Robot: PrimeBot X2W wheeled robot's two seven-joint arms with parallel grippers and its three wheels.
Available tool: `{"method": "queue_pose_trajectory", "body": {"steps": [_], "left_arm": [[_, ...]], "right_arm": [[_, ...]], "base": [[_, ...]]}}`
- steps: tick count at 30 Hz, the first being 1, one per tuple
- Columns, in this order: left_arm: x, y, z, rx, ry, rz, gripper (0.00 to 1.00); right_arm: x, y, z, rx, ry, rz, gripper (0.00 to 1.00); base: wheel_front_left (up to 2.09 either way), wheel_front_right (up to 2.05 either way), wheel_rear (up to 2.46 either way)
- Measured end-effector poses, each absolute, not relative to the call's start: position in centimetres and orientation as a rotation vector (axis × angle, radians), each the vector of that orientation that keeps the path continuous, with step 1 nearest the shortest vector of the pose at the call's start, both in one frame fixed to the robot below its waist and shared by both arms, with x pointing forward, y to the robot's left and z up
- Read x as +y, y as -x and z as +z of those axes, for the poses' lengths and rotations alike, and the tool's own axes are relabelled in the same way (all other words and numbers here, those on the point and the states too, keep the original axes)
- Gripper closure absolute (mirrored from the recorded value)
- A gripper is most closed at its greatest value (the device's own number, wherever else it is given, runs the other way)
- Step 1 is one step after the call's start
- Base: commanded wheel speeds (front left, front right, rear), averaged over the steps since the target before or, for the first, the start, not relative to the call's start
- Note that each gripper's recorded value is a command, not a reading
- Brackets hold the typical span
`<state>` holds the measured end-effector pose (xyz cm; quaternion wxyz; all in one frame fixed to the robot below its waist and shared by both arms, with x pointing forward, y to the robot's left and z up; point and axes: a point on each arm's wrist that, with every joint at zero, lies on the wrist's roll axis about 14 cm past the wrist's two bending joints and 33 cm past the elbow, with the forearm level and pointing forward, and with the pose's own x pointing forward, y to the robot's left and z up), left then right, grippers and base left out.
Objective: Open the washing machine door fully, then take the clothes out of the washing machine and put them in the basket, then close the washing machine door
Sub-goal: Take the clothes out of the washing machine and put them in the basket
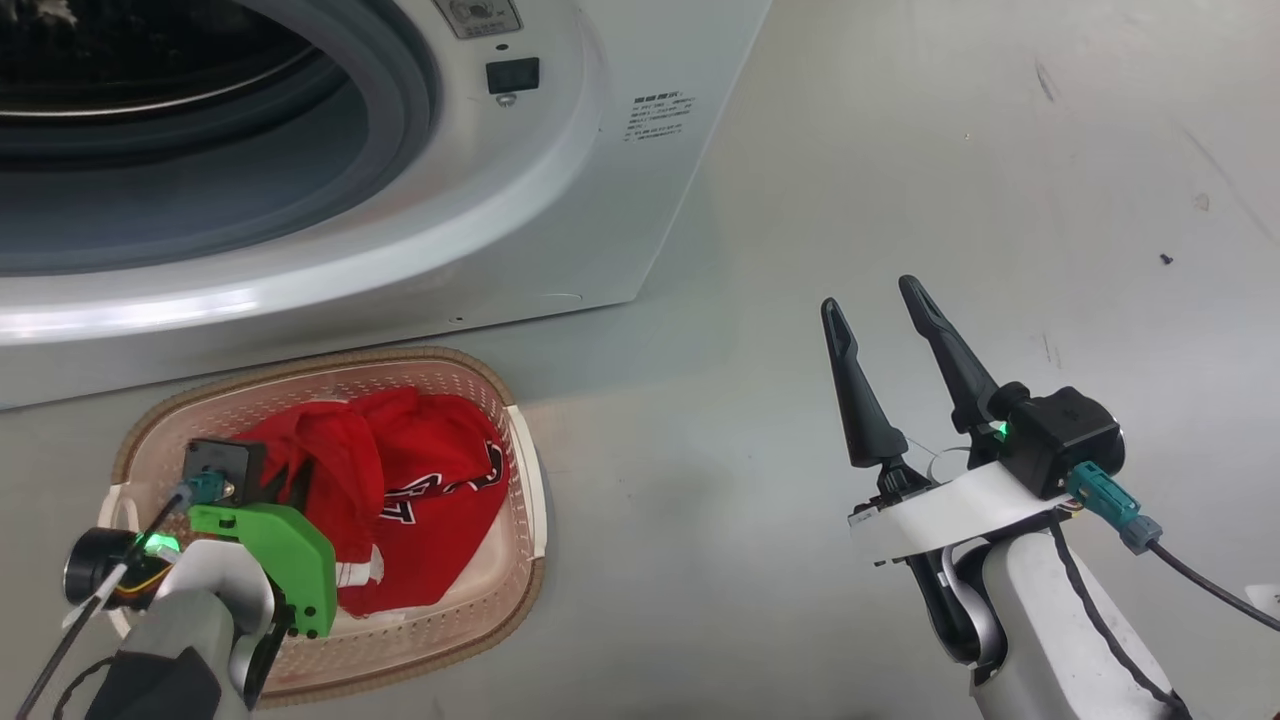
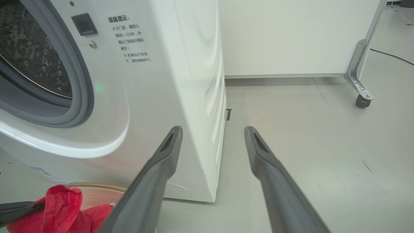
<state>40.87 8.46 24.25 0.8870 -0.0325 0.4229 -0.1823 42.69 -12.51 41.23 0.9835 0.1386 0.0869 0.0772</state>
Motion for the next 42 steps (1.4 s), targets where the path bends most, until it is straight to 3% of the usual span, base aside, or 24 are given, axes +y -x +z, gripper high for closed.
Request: {"method": "queue_pose_trajectory", "body": {"steps": [28, 29, 30, 31, 42], "left_arm": [[3.0, -39.5, 18.3, 1.050, 0.047, -0.548, 1.00], [3.0, -39.5, 18.3, 1.048, 0.048, -0.548, 0.58], [3.0, -39.6, 18.3, 1.046, 0.048, -0.548, 0.51], [3.0, -39.6, 18.3, 1.046, 0.048, -0.548, 0.00], [3.1, -39.8, 19.7, 1.001, 0.061, -0.524, 0.00]], "right_arm": [[-15.5, -42.8, 39.0, 0.230, -0.269, 0.042, 0.00], [-15.5, -42.9, 39.0, 0.229, -0.269, 0.042, 0.00], [-15.5, -42.9, 39.1, 0.227, -0.268, 0.043, 0.00], [-15.6, -43.0, 39.2, 0.223, -0.268, 0.043, 0.00], [-15.1, -43.4, 40.1, 0.199, -0.265, 0.058, 0.00]], "base": [[0.00, 0.00, 0.00], [0.00, 0.00, 0.00], [0.00, 0.00, 0.00], [0.00, 0.00, 0.00], [0.00, 0.00, 0.00]]}}
